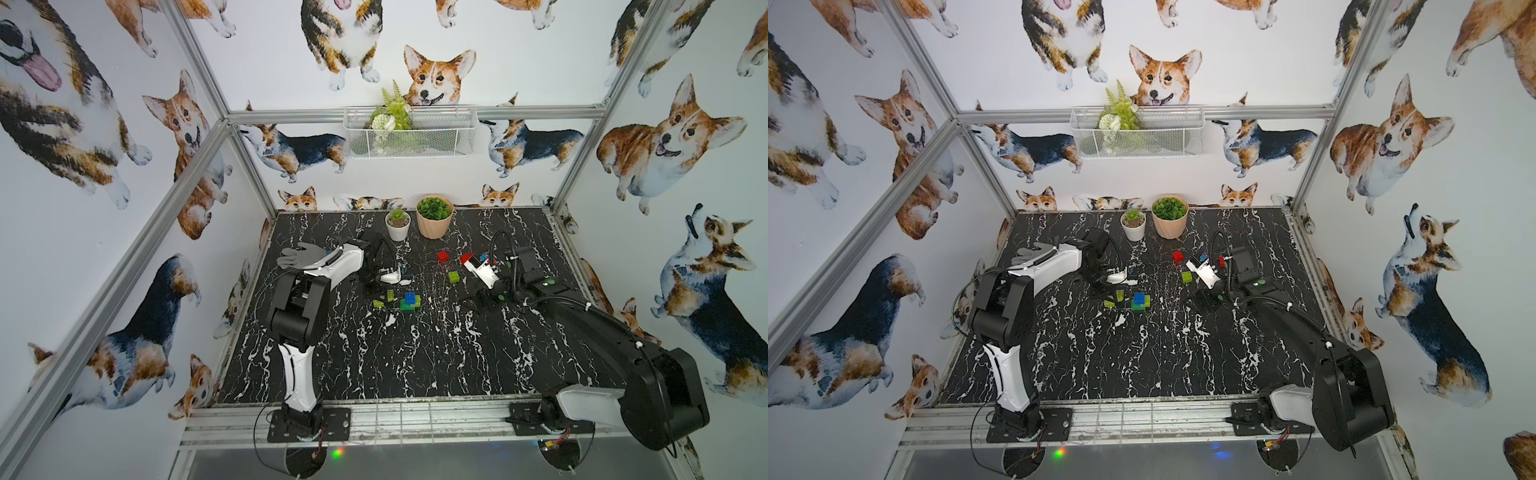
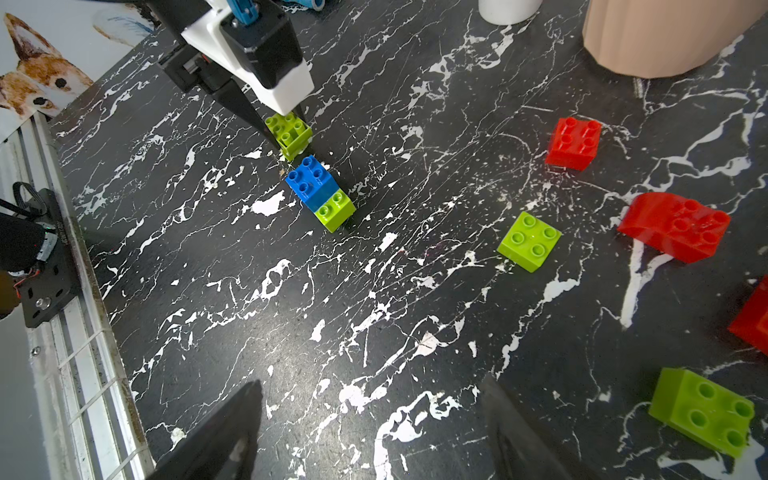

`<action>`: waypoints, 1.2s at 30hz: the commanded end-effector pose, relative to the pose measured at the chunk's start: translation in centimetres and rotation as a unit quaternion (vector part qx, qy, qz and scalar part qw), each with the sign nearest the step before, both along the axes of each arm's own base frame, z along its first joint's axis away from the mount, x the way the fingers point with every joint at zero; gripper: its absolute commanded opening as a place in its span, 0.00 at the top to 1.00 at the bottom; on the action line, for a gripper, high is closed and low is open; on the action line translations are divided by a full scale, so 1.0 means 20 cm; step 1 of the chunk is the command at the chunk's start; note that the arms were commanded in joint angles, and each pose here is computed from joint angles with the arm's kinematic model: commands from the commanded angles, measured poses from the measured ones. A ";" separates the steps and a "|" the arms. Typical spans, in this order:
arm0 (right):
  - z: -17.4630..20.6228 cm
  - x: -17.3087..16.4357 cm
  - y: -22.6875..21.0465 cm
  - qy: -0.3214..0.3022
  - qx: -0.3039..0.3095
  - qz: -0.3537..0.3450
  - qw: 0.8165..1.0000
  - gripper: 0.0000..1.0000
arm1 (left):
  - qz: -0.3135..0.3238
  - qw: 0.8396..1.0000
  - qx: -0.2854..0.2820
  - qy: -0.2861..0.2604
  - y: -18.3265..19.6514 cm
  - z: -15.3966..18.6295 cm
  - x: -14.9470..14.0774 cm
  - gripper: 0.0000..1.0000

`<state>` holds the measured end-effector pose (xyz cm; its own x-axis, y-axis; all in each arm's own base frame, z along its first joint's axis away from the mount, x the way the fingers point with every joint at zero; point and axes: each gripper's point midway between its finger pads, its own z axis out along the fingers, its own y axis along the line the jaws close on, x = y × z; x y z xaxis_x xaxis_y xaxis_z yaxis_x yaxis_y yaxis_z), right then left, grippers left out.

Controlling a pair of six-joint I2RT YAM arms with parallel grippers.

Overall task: Assemble the letter s with lego
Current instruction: Assemble the lego brick with the lego brick.

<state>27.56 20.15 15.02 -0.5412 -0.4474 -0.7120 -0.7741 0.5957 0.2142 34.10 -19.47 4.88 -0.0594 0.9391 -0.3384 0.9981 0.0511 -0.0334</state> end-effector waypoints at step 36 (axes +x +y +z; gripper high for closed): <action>0.02 0.01 0.01 -0.006 0.008 0.001 1.000 0.15 | 0.002 1.000 0.007 0.023 0.05 -0.13 -0.05 0.91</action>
